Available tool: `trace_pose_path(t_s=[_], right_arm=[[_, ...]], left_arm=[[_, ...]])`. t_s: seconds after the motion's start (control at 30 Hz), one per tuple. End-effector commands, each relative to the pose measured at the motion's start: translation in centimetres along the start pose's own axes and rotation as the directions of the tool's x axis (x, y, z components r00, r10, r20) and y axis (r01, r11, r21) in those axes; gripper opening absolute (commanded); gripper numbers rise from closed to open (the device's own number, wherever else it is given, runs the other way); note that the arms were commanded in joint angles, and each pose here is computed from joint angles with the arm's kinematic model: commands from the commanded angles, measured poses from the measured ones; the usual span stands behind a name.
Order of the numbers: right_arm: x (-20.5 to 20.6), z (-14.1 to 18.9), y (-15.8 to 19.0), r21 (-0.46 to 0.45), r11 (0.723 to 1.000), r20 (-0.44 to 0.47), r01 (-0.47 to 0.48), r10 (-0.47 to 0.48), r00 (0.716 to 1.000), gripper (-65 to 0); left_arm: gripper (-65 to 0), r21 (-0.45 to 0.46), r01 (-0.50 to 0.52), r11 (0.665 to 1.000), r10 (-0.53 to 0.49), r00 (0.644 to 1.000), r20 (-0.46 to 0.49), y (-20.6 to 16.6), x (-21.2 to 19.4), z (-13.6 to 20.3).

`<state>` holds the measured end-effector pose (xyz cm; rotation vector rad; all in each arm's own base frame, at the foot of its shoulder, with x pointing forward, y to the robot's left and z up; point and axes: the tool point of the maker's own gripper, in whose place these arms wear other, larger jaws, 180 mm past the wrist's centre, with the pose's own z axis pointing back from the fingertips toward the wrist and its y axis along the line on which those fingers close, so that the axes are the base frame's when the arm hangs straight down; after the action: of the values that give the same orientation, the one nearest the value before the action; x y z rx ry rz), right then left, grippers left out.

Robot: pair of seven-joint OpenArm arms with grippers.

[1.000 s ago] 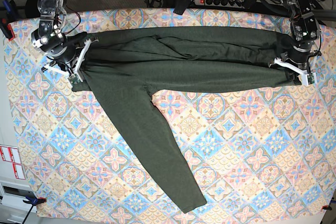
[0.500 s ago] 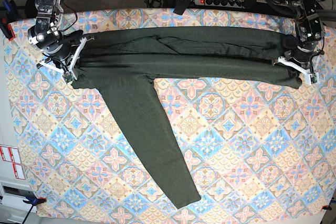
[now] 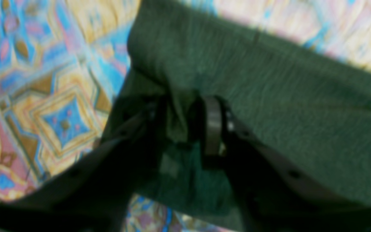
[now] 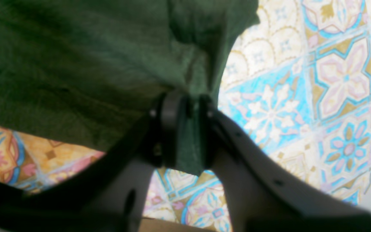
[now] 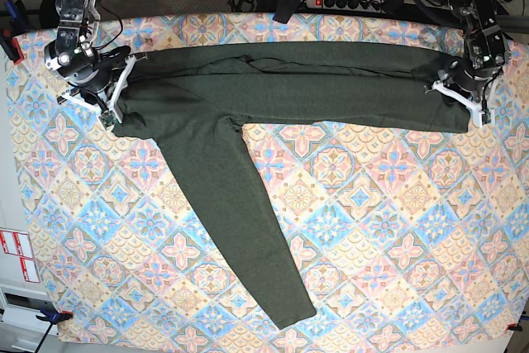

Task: Fold the T-shirt properly
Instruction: 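Pull the folded shirt toward the robot with both grippers, then release the right gripper and move it to the extended sleeve's base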

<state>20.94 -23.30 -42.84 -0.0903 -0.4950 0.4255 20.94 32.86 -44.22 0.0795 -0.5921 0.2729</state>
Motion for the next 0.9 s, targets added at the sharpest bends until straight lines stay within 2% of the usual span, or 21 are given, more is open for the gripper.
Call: trace_pose_path(t_s=[0.0, 0.13, 0.23, 0.33, 0.47, 0.63, 0.87], right_arm=[[1.1, 0.5, -1.0, -0.026, 1.0, 0.036, -0.005, 0.006, 0.999, -50.3], [1.6, 0.5, -1.1, -0.028, 1.0, 0.05, -0.005, 0.006, 0.999, -48.4], [4.9, 0.5, -1.9, -0.046, 0.999, 0.115, -0.014, 0.019, 0.993, -48.5], [8.2, 0.6, -2.5, -0.059, 0.998, 0.177, -0.031, 0.041, 0.983, -48.5], [13.5, 0.6, -2.6, -0.063, 0.995, 0.265, -0.072, 0.086, 0.96, -48.3], [16.6, -2.5, -1.9, 0.009, 0.998, 0.26, -0.067, 0.062, 0.964, -48.1], [20.4, -6.1, -0.7, 0.124, 0.992, 0.262, 0.004, -0.037, 0.964, -48.0]], left_arm=[[-41.3, 0.007, 0.022, 1.0, -0.023, 0.997, 0.074, 0.4, 2.6, 0.9], [-36.9, 0.016, 0.014, 1.0, -0.016, 0.991, 0.129, 0.6, 4.1, 2.1], [-36.6, 0.001, -0.06, 0.998, 0.058, 0.978, 0.2, 0.7, 5.5, 3.3], [-36.6, -0.018, -0.093, 0.996, 0.094, 0.959, 0.268, 0.6, 7.2, 4.8], [-36.3, -0.064, -0.134, 0.989, 0.147, 0.943, 0.299, 0.3, 8.1, 5.3], [-36.2, -0.139, -0.183, 0.973, 0.218, 0.926, 0.308, -0.6, 8.5, 5.5], [-36.2, -0.157, -0.189, 0.969, 0.23, 0.926, 0.301, -1.0, 8.5, 5.5]])
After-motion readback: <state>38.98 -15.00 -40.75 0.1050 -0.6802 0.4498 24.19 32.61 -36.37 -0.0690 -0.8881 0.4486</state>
